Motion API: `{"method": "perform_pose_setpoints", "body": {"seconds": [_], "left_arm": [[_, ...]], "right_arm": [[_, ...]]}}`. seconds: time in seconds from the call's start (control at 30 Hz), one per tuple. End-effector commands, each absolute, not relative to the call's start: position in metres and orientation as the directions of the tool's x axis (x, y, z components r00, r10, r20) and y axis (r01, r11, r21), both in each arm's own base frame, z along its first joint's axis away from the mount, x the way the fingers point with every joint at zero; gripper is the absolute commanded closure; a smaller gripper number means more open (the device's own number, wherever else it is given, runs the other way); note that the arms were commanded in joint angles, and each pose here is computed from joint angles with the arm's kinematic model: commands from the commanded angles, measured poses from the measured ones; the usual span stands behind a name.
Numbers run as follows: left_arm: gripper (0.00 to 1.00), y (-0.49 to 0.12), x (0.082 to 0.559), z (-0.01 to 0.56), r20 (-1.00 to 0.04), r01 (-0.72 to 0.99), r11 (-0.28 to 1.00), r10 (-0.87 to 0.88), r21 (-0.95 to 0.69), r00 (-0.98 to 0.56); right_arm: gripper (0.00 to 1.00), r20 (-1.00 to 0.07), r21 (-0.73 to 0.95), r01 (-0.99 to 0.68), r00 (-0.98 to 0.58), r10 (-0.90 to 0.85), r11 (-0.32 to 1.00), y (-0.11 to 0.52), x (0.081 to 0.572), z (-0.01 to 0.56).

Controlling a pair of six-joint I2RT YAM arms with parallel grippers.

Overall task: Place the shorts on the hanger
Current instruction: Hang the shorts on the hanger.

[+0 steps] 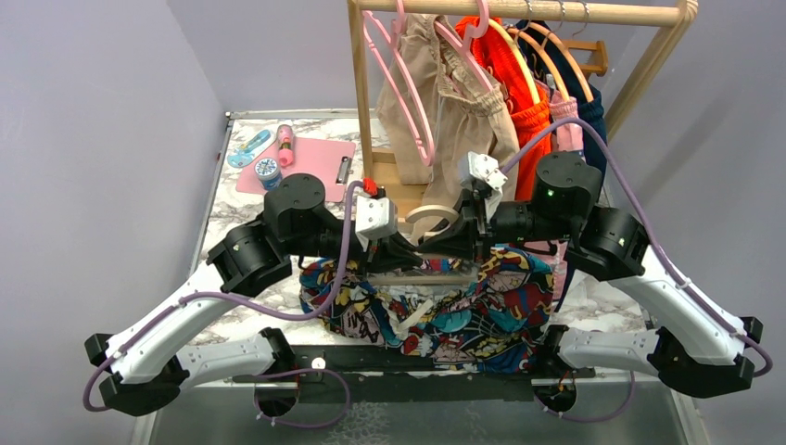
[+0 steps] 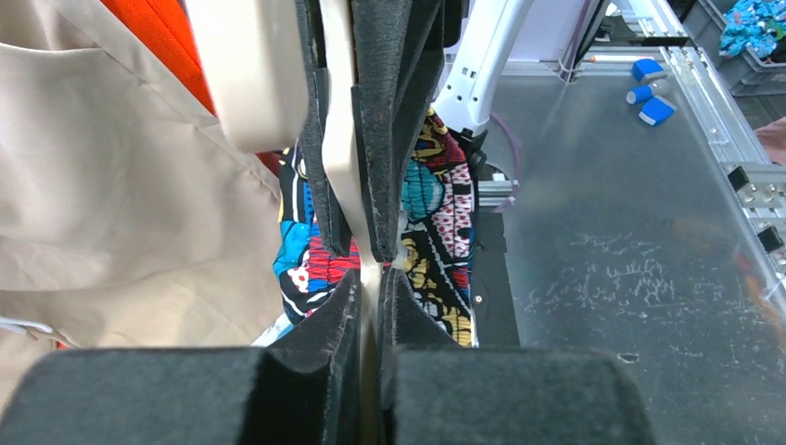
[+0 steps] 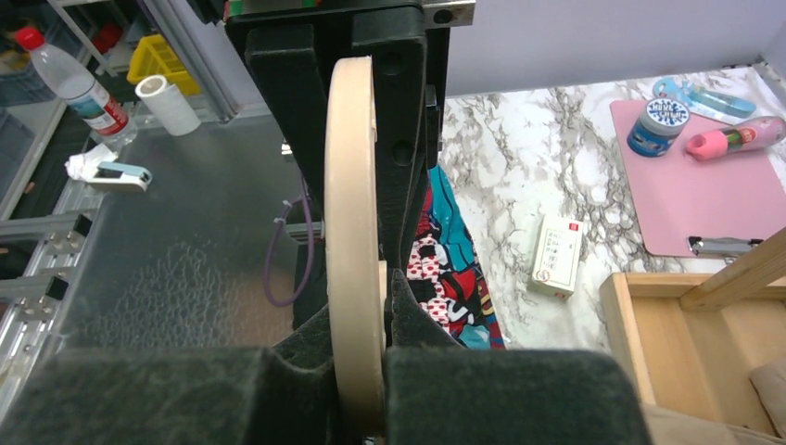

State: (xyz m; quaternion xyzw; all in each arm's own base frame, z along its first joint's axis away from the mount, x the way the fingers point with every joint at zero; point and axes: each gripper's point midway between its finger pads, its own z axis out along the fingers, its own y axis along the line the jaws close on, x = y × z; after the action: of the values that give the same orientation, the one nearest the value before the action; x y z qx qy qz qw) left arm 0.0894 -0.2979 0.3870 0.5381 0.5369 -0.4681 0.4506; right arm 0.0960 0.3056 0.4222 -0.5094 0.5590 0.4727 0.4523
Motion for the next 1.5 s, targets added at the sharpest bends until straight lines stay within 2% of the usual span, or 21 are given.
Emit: {"method": "perform_pose_setpoints", "body": {"seconds": [0.0, 0.07, 0.1, 0.2, 0.23, 0.33, 0.5, 0.77, 0.9, 1.23, 1.47], "left_arm": [[1.00, -0.290, 0.095, 0.401, -0.995, 0.998, 0.034, 0.092, 0.054, 0.050], [1.00, -0.288, 0.094, 0.402, -0.995, 0.997, 0.041, 0.075, 0.068, 0.064], [1.00, -0.287, 0.094, 0.402, -0.995, 0.996, 0.041, 0.070, 0.074, 0.071], [1.00, -0.283, 0.091, 0.400, -0.995, 0.996, 0.040, 0.066, 0.077, 0.075], [1.00, -0.281, 0.089, 0.400, -0.995, 0.996, 0.040, 0.062, 0.081, 0.078], [1.00, -0.272, 0.085, 0.401, -0.995, 0.995, 0.051, 0.048, 0.091, 0.088], [1.00, -0.258, 0.080, 0.408, -0.994, 0.991, 0.083, 0.021, 0.105, 0.104], [1.00, -0.260, 0.078, 0.413, -0.996, 0.993, 0.072, 0.016, 0.091, 0.090], [1.00, -0.257, 0.076, 0.423, -0.995, 0.992, 0.074, -0.004, 0.100, 0.101], [1.00, -0.238, 0.067, 0.437, -0.990, 0.986, 0.102, -0.049, 0.129, 0.135], [1.00, -0.228, 0.062, 0.451, -0.982, 0.980, 0.125, -0.087, 0.155, 0.166]], "right_arm": [[0.99, -0.998, 0.019, -1.000, -0.020, -0.056, 0.003, 0.303, 0.088, 0.450], [0.99, -0.998, 0.021, -1.000, -0.022, -0.060, 0.015, 0.301, 0.089, 0.448], [0.95, -0.998, 0.021, -0.999, -0.023, -0.064, 0.027, 0.300, 0.090, 0.447], [0.61, -0.997, 0.005, -0.997, -0.011, -0.083, 0.073, 0.290, 0.094, 0.444], [0.54, -0.996, -0.004, -0.995, -0.005, -0.086, 0.100, 0.286, 0.096, 0.443], [0.47, -0.994, -0.035, -0.982, 0.015, -0.105, 0.186, 0.269, 0.103, 0.437], [0.46, -0.984, -0.045, -0.967, 0.000, -0.178, 0.249, 0.253, 0.108, 0.417], [0.47, -0.983, -0.047, -0.977, 0.008, -0.183, 0.210, 0.262, 0.107, 0.411], [0.52, -0.975, -0.061, -0.971, 0.009, -0.222, 0.231, 0.263, 0.114, 0.402], [0.69, -0.961, -0.095, -0.900, -0.029, -0.276, 0.426, 0.231, 0.137, 0.391], [0.73, -0.948, -0.096, -0.865, -0.071, -0.310, 0.492, 0.216, 0.143, 0.381]]}}
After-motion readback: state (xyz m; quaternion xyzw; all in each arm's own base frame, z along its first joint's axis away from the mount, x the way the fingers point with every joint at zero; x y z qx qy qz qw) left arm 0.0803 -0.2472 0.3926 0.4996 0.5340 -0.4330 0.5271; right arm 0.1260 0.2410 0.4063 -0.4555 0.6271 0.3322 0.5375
